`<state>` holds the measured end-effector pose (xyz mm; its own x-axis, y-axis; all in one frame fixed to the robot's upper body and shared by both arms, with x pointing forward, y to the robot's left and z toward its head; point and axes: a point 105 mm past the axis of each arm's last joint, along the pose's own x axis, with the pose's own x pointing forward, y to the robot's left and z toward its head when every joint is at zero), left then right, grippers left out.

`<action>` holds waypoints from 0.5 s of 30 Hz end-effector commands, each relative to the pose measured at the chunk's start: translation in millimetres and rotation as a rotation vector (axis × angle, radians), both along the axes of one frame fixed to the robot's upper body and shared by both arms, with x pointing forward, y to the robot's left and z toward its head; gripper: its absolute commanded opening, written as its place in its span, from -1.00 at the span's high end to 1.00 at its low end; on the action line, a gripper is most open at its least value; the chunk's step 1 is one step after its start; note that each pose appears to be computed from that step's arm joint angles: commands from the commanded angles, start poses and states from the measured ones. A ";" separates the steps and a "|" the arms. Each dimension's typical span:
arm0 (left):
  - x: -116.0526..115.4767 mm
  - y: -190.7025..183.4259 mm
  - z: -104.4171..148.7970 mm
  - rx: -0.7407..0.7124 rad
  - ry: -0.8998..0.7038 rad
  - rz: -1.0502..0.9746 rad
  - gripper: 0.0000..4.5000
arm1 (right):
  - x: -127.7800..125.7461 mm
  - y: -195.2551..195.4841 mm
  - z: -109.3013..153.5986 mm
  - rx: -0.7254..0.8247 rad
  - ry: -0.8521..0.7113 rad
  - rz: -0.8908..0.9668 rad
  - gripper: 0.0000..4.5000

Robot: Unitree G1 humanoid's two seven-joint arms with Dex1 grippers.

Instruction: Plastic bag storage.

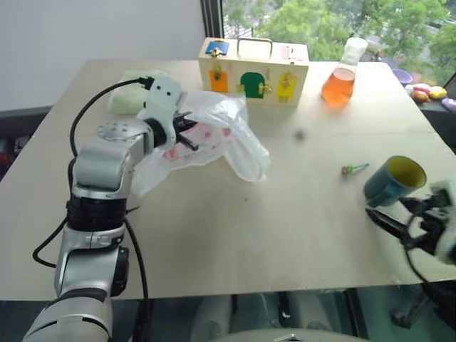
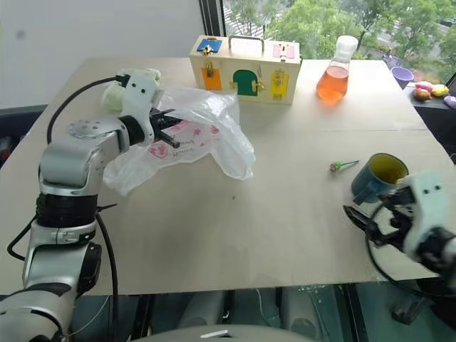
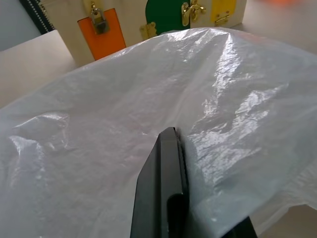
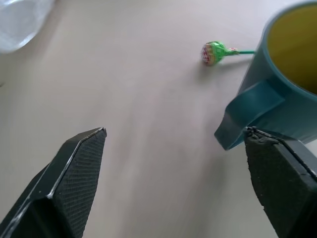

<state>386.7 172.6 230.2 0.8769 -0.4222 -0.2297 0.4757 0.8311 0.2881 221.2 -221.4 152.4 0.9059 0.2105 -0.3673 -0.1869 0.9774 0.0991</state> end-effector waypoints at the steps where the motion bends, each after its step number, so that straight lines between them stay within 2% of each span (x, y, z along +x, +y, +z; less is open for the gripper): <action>1: 1.1 0.6 15.8 0.020 -0.050 -0.004 0.98 | 8.7 0.7 -0.2 0.009 -0.049 -0.192 -1.00; 4: 3.5 7.0 14.3 0.034 -0.038 0.029 0.98 | 16.2 2.7 -2.4 0.048 -0.056 -0.310 -1.00; 10: 4.2 9.5 13.4 0.039 -0.028 0.041 0.98 | 23.7 3.9 -1.2 0.059 -0.060 -0.416 -1.00; 15: 2.1 9.6 14.2 0.042 -0.026 0.048 0.98 | 34.6 -0.5 0.1 0.012 -0.048 -0.505 -1.00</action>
